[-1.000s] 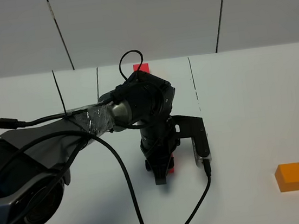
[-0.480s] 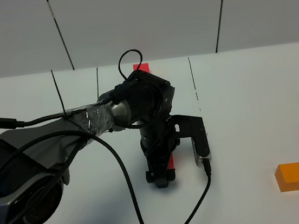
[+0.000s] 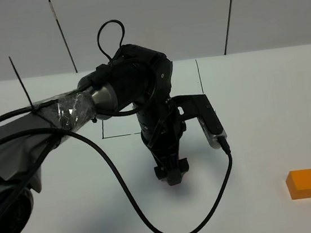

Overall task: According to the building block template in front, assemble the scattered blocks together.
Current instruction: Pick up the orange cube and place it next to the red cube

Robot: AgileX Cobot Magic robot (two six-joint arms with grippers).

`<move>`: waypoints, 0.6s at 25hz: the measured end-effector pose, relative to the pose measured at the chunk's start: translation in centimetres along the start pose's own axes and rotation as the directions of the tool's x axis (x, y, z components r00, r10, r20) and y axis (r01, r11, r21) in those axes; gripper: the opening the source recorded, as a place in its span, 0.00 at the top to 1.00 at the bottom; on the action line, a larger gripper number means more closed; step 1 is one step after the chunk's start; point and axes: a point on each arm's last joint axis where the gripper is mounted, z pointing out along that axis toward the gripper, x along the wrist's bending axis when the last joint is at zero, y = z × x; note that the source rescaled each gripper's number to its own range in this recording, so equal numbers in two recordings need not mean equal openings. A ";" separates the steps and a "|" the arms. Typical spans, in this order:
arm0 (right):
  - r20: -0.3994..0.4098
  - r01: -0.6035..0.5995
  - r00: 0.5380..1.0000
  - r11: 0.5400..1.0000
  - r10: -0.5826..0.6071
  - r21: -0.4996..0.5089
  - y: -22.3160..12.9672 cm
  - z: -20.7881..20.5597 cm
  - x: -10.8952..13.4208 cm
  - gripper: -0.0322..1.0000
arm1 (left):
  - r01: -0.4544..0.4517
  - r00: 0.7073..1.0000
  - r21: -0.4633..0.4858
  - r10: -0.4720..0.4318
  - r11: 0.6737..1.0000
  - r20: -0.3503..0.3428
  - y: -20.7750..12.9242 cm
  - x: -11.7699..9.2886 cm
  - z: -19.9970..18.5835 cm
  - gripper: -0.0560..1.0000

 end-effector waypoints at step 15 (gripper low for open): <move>0.000 0.000 1.000 1.000 0.000 0.000 0.0 0.0 0.0 0.18 | 0.547 0.824 -0.124 -0.559 0.828 -0.096 -9.2 6.3 -8.4 0.06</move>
